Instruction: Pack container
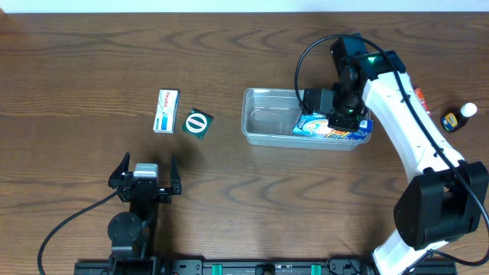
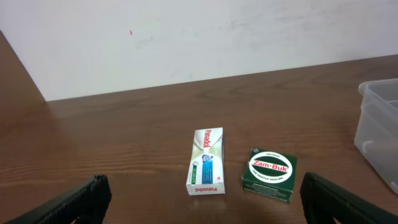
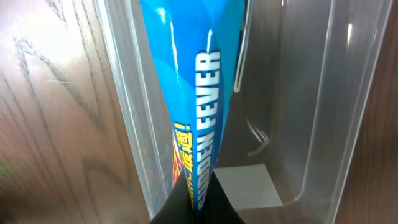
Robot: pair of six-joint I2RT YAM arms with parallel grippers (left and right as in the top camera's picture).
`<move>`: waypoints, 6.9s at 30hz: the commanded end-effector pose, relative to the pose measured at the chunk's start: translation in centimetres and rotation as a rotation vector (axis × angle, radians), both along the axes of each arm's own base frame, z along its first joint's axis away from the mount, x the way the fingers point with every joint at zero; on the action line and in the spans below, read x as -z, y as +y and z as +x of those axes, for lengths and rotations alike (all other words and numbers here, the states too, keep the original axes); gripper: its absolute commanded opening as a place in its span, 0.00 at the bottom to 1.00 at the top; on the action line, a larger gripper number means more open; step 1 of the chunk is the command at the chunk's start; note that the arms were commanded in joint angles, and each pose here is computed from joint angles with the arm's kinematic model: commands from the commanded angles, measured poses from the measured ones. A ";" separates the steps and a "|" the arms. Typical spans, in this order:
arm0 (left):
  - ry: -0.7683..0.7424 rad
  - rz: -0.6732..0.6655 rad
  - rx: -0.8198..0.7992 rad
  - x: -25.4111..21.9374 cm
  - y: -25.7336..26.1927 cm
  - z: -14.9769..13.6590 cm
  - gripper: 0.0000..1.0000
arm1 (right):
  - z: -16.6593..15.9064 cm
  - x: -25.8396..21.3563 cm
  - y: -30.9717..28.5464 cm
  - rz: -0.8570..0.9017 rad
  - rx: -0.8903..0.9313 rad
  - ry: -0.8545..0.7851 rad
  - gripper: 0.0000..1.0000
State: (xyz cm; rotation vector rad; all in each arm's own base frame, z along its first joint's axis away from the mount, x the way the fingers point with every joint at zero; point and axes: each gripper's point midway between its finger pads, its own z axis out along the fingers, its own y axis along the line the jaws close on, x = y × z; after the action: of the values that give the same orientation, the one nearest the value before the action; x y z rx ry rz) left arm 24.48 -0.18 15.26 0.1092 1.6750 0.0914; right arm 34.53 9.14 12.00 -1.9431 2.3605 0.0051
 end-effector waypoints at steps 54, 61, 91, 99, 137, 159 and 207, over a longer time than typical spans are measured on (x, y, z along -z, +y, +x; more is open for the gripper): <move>0.048 0.017 -0.027 1.6 0.5 -0.1 0.98 | 1.4 2.6 1.9 0.087 0.056 -0.052 0.40; 0.048 0.017 -0.027 1.6 0.5 -0.1 0.98 | 4.0 2.2 1.7 0.097 0.211 -0.148 0.39; 0.048 0.017 -0.027 1.6 0.5 -0.1 0.98 | 6.0 -0.2 3.0 0.357 1.018 -0.117 0.13; 0.048 0.017 -0.027 1.6 0.5 -0.1 0.98 | 4.5 -5.2 -1.1 0.443 1.203 -0.137 0.01; 0.048 0.017 -0.027 1.6 0.5 -0.1 0.98 | -5.7 3.3 -3.1 0.125 1.263 0.097 0.01; 0.048 0.017 -0.027 1.6 0.5 -0.1 0.98 | -4.4 3.1 -2.7 0.179 1.255 0.065 0.01; 0.048 0.017 -0.027 1.6 0.5 -0.1 0.98 | 10.6 -2.6 -22.5 0.268 1.118 -0.590 0.99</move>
State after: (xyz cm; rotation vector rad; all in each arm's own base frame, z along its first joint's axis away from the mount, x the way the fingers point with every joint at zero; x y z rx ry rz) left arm 24.48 -0.18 15.26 0.1092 1.6750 0.0914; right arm 44.69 -12.83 15.81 -0.2164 2.4405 -0.2955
